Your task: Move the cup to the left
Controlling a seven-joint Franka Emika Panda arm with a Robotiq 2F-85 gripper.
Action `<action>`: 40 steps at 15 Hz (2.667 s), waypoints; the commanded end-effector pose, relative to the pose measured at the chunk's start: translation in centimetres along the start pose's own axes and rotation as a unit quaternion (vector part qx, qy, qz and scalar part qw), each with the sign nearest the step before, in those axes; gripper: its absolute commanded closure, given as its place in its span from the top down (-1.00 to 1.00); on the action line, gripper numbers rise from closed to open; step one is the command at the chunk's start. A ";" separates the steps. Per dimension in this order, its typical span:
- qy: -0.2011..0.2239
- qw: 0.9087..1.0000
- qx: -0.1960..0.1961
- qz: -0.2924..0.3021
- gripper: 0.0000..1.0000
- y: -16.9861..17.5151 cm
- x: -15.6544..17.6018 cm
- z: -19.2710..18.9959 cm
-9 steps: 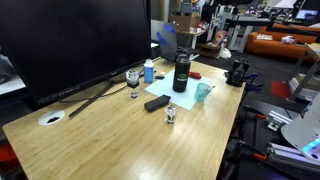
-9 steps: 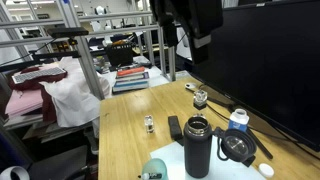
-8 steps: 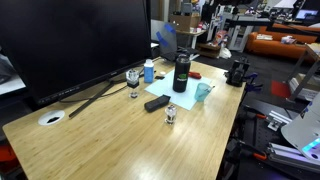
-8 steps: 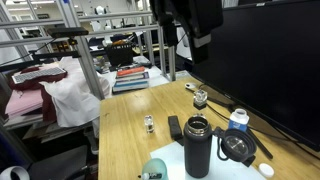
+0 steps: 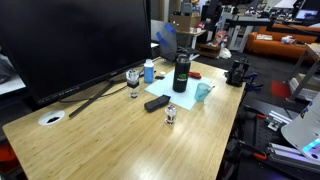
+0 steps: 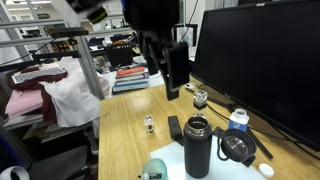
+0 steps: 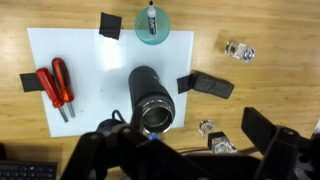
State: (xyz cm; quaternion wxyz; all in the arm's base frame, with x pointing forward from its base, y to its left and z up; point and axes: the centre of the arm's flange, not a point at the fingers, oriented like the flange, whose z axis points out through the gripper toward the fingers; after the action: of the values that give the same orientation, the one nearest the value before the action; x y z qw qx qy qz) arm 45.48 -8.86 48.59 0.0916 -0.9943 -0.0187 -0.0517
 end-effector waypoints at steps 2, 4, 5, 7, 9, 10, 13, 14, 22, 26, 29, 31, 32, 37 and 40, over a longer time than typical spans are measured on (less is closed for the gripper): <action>-0.050 0.998 0.007 -0.027 1.00 -1.0 -1.2 4.9; -0.066 0.997 0.000 -0.037 1.00 -2.5 -1.6 6.3; -0.051 0.998 -0.012 -0.030 1.00 -3.3 -1.4 6.0; -0.065 0.997 0.000 -0.033 1.00 -3.1 -1.3 6.4; -0.066 0.997 0.000 -0.032 1.00 -3.0 -1.3 6.4; -0.065 0.997 0.001 -0.030 1.00 -2.8 -1.3 6.4; -0.066 0.998 0.009 -0.020 1.00 -2.9 -1.3 7.3; -0.071 0.997 0.012 -0.010 1.00 -3.0 -1.4 8.7; -0.145 0.988 -0.034 0.036 1.00 -2.0 -3.0 18.1; -0.163 0.985 -0.046 0.025 1.00 -0.6 -2.4 21.6; -0.165 0.984 -0.060 0.018 1.00 0.4 -1.9 23.3; -0.161 0.985 -0.066 0.016 1.00 1.2 -1.4 23.9; -0.161 0.985 -0.068 0.015 1.00 1.6 -0.9 24.2; -0.168 0.983 -0.071 0.006 1.00 2.5 1.0 25.5; -0.176 0.982 -0.071 0.000 1.00 2.7 2.0 26.4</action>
State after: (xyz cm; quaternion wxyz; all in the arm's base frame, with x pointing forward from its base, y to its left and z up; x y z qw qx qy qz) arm 48.88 -6.25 23.17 0.0180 -0.9930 -0.0181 0.1153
